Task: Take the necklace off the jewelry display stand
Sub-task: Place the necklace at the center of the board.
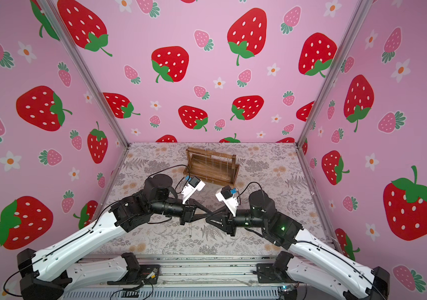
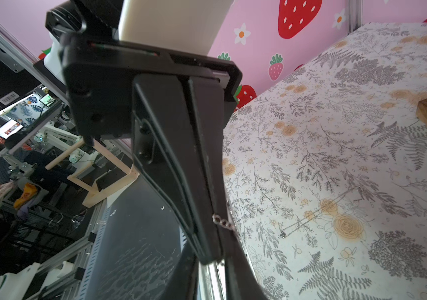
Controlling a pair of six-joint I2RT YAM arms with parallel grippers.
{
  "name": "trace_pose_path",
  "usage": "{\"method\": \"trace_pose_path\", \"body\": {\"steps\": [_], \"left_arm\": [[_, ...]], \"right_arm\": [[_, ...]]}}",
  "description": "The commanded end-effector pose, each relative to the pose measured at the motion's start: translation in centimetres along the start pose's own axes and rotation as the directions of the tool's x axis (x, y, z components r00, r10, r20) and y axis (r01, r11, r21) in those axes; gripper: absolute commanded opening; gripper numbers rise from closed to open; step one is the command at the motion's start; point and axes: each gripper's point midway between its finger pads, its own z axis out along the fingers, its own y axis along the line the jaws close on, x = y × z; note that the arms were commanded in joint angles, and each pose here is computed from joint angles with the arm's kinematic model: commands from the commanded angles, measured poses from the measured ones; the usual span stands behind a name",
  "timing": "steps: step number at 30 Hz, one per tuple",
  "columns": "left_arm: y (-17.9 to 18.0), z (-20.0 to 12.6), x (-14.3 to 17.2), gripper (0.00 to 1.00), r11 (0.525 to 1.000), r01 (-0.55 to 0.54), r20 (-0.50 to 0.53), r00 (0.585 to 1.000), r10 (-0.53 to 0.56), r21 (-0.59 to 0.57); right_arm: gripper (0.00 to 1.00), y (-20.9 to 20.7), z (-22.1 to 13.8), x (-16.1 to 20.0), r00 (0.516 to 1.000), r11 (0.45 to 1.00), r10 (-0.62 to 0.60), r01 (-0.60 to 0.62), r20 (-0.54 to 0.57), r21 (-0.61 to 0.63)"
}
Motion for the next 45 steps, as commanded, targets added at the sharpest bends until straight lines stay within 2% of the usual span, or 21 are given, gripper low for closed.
{"method": "trace_pose_path", "body": {"steps": [1, 8, 12, 14, 16, 19, 22, 25, 28, 34, 38, 45], "left_arm": [[-1.7, -0.5, -0.8, 0.0, 0.998, -0.041, 0.005, 0.999, 0.041, 0.041], [-1.7, -0.5, -0.7, 0.0, 0.998, -0.045, 0.007, 0.999, 0.044, 0.04], [-1.7, -0.6, -0.6, 0.0, 0.998, -0.041, 0.006, 0.999, 0.041, 0.039], [-1.6, -0.7, -0.6, 0.1, 0.999, -0.041, 0.009, 0.999, 0.04, 0.036], [-1.7, -0.9, -0.6, 0.15, 0.998, -0.045, 0.018, 0.999, 0.044, 0.033], [-1.6, -1.5, -0.8, 0.24, 0.999, -0.053, 0.042, 0.998, 0.053, -0.001], [-1.3, -2.4, -1.0, 0.38, 0.996, -0.064, 0.058, 0.996, 0.067, -0.055], [-0.7, -3.3, -0.9, 0.42, 0.989, -0.068, 0.059, 0.995, 0.077, -0.128], [0.5, -4.8, -0.6, 0.43, 0.968, -0.065, 0.065, 0.994, 0.083, -0.241], [3.3, -8.9, 1.2, 0.42, 0.888, -0.042, 0.099, 0.99, 0.098, -0.458], [4.1, -10.8, 2.7, 0.45, 0.857, -0.024, 0.14, 0.984, 0.112, -0.515], [5.6, -13.0, 5.2, 0.47, 0.817, 0.015, 0.183, 0.977, 0.112, -0.577]], "right_arm": [[0.11, -0.3, -0.3, -0.5, 0.999, 1.0, -0.012, 0.011, 0.039, 0.027], [0.0, -0.6, -0.4, -0.3, 0.999, 0.999, -0.011, 0.009, 0.041, 0.042], [0.0, -0.8, -0.5, -0.4, 0.999, 0.998, -0.012, 0.009, 0.047, 0.055], [0.0, -0.9, -0.5, -0.4, 0.999, 0.998, -0.012, 0.009, 0.047, 0.057], [0.0, -0.9, -0.5, -0.4, 0.999, 0.998, -0.012, 0.009, 0.046, 0.056], [0.0, -0.9, -0.4, -0.3, 0.999, 0.999, -0.008, 0.006, 0.042, 0.054], [0.0, -0.9, -0.3, -0.3, 0.999, 0.999, 0.001, -0.003, 0.039, 0.05], [0.0, -0.9, -0.1, -0.2, 0.999, 0.999, 0.015, -0.017, 0.034, 0.05], [0.0, -1.2, 0.2, 0.2, 0.999, 0.998, 0.037, -0.038, 0.025, 0.052], [0.0, -1.9, 1.6, 1.2, 0.996, 0.995, 0.093, -0.093, 0.004, 0.039], [0.0, -1.8, 2.5, 1.6, 0.993, 0.993, 0.12, -0.12, -0.001, 0.011], [0.0, -3.1, 5.9, 4.0, 0.976, 0.981, 0.192, -0.193, -0.106, -0.002]]}}
